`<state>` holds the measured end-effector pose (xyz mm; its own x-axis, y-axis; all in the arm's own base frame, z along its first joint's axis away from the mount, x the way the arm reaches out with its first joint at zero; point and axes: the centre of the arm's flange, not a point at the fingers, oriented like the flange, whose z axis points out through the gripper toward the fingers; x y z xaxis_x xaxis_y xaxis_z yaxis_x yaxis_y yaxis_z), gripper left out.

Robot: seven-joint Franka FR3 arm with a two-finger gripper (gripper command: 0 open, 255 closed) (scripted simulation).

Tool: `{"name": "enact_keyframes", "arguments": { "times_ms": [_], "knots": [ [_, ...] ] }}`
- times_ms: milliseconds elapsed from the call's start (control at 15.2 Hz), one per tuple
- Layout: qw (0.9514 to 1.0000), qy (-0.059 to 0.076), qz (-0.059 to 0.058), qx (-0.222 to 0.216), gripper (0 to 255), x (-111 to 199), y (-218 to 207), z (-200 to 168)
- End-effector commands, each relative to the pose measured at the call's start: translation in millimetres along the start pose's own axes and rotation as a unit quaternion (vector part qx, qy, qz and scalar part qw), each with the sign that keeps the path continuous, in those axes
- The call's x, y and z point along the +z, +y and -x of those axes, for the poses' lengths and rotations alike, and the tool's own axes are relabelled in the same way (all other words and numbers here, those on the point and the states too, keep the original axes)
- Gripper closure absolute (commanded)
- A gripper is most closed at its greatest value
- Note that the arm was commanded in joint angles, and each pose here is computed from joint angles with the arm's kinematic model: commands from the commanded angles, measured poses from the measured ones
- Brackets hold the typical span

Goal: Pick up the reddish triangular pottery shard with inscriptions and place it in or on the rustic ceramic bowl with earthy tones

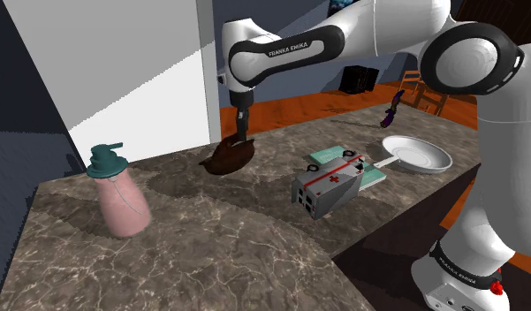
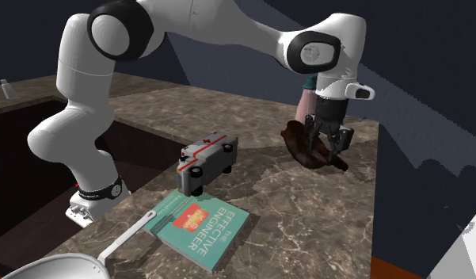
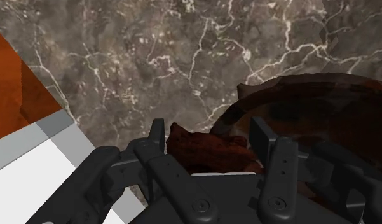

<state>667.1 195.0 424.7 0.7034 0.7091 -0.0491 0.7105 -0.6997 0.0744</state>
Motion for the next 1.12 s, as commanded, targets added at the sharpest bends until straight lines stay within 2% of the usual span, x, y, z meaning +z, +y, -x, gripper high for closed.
{"name": "enact_keyframes", "arguments": {
  "times_ms": [0,66,396,660,1056],
  "knots": [
    [1.0000,-0.003,-0.005,-0.006,255,5.8,-8.5,-3.8],
    [1.0000,-0.003,-0.005,-0.005,0,8.5,-10.2,-4.7],
    [1.0000,-0.003,-0.005,-0.006,0,5.8,-8.5,-3.8],
    [1.0000,-0.003,-0.005,-0.006,0,-44.2,-8.0,-4.1],
    [1.0000,-0.003,-0.005,-0.006,0,-44.2,-8.0,-4.1]
  ]
}}
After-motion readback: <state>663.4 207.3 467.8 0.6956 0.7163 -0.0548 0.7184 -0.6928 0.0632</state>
